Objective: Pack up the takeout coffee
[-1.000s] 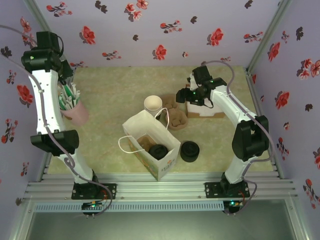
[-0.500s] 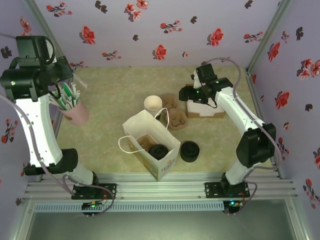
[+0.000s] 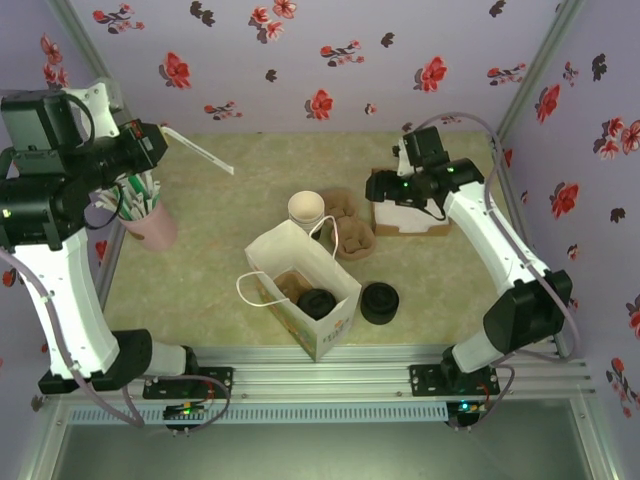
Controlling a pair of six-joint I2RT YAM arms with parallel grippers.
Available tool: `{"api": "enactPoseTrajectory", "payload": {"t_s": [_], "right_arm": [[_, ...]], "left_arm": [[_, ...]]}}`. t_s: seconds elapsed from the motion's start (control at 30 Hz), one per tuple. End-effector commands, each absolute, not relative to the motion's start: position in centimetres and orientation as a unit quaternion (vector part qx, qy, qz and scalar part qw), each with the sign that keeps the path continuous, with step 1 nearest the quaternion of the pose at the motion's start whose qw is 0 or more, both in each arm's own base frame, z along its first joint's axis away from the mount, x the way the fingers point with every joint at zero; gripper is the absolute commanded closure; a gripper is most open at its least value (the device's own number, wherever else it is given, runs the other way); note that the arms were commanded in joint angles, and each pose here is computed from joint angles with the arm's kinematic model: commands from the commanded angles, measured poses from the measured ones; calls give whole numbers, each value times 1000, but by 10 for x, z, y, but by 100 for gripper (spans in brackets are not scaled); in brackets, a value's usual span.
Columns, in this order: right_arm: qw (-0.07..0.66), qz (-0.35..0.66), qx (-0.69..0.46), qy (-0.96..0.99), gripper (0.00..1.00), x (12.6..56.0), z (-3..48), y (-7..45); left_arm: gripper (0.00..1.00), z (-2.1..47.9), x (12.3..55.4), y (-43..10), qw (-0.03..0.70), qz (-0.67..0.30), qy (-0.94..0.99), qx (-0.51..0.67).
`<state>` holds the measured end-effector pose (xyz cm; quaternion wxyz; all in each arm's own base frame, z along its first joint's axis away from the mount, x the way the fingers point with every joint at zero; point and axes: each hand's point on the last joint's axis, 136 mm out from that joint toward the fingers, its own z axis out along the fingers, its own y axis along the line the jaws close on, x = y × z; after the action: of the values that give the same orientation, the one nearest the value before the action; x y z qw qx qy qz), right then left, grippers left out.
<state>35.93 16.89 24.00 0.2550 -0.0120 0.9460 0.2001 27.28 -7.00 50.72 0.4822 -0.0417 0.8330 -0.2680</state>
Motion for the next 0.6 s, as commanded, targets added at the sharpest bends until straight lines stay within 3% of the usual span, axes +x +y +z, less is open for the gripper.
{"api": "enactPoseTrajectory", "payload": {"t_s": [0.0,0.23,0.57], "right_arm": [[254,193,5,948,25,348,244,160],[258,192,10,947,25,338,247,155],[260,188,10,947,25,329,248,150]], "left_arm": [[100,529,253,-105,474,-370,799,12],[100,536,227,-135,440,-451,774,65],[100,517,199,-151,401,-477,777,92]]}}
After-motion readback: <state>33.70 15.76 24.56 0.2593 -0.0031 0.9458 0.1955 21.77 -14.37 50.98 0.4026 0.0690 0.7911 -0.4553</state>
